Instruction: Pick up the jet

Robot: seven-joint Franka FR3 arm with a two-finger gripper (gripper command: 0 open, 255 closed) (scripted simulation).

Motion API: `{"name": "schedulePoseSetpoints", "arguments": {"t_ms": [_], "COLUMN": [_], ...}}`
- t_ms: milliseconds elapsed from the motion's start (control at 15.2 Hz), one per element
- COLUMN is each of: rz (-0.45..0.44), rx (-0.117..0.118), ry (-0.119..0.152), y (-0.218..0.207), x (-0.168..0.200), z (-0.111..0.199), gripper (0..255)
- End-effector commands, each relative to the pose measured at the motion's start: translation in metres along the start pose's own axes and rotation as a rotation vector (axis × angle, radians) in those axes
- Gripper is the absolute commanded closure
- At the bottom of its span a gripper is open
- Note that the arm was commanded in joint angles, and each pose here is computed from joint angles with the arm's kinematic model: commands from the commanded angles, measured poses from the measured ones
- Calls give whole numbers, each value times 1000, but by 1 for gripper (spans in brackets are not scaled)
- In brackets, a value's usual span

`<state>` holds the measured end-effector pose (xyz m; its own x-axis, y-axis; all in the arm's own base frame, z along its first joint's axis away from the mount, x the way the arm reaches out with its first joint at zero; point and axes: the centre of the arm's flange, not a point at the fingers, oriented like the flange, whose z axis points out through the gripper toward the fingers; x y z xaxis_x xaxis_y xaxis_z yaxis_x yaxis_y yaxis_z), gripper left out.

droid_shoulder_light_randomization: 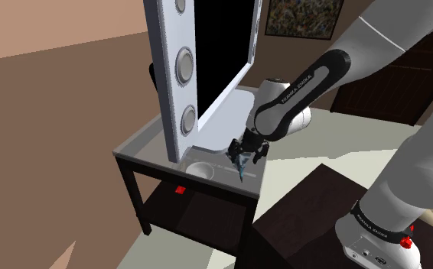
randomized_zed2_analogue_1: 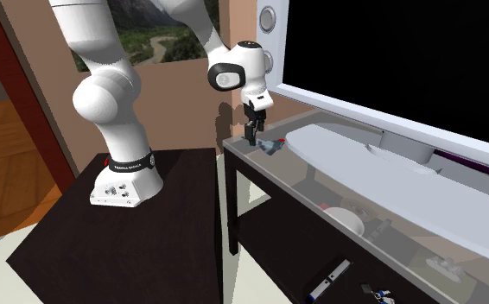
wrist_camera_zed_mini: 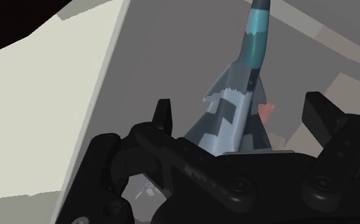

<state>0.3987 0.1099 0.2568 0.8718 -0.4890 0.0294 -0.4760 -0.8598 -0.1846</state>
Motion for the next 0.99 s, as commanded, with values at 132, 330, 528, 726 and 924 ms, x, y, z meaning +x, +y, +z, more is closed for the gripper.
{"name": "schedulePoseSetpoints", "arguments": {"t_ms": [132,330,528,726,924], "rz": [0,0,0,0,0], "rx": [0,0,0,0,0], "ry": [1,1,1,1,1], "y": [2,2,2,2,0], "x": [0,-1,0,0,0], "z": [14,13,14,13,3], "gripper": [0,255,255,255,255]}}
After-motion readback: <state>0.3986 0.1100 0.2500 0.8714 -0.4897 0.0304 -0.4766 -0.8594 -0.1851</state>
